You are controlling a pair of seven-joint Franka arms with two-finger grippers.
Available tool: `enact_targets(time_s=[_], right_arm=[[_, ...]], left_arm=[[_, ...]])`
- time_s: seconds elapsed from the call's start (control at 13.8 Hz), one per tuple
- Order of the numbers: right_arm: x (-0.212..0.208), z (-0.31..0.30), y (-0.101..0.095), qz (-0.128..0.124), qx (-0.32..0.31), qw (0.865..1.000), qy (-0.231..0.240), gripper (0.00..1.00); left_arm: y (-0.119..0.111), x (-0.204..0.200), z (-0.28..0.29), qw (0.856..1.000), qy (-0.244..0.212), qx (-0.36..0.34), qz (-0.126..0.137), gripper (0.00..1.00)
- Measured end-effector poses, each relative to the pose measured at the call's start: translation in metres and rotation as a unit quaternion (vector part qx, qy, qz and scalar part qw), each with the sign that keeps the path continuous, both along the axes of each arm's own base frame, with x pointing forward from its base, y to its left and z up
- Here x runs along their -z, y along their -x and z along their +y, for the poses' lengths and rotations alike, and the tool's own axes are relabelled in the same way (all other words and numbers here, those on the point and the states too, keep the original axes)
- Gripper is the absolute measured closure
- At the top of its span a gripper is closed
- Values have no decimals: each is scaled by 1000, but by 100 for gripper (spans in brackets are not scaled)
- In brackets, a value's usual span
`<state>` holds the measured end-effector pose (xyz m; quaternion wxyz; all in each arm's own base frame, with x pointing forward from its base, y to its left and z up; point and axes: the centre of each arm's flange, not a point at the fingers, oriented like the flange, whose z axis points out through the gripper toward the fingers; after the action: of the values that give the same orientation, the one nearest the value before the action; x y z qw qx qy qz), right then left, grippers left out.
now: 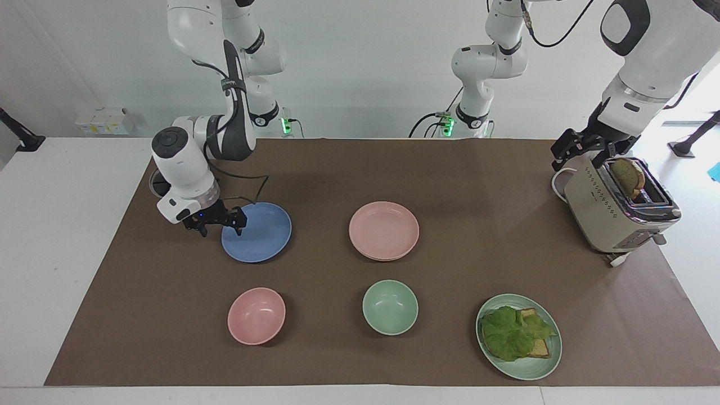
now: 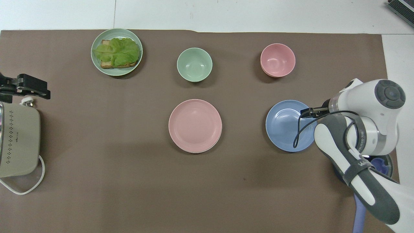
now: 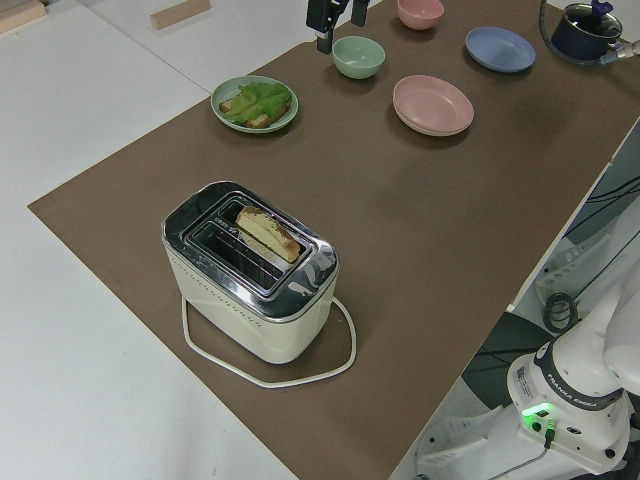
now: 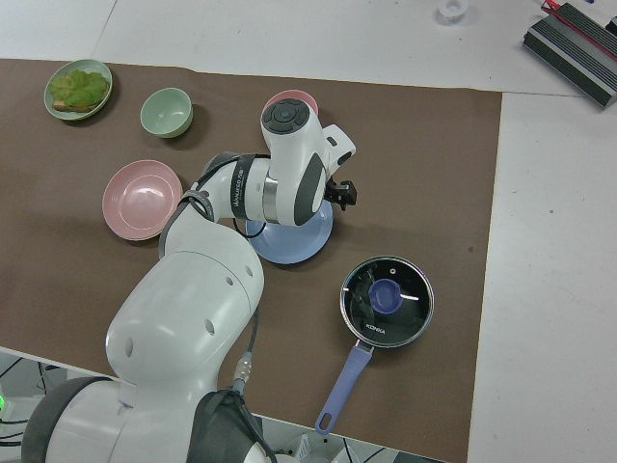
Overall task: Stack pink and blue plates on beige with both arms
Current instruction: 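Reach the right gripper to the rim of the blue plate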
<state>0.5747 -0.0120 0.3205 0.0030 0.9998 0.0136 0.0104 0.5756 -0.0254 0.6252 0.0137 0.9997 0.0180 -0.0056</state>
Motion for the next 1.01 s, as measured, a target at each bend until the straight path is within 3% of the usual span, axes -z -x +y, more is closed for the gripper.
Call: enact_targets(time_s=[0.29,0.43,0.8,0.87,1.01], right_arm=[[23,-10,11,11,-2,1000,-27,0],[24,-15,12,13,1,1000,-28,20],[22,-15,12,14,2,999,-29,81],[17,-14,10,16,-1,999,-31,90],[-9,-10,4,24,-7,999,-35,91]], left_arm=[[0,0,0,1000,0,0,0,0],[0,0,0,1000,0,0,0,0],[0,0,0,1000,0,0,0,0],[0,0,0,1000,0,0,0,0],[0,0,0,1000,0,0,0,0]])
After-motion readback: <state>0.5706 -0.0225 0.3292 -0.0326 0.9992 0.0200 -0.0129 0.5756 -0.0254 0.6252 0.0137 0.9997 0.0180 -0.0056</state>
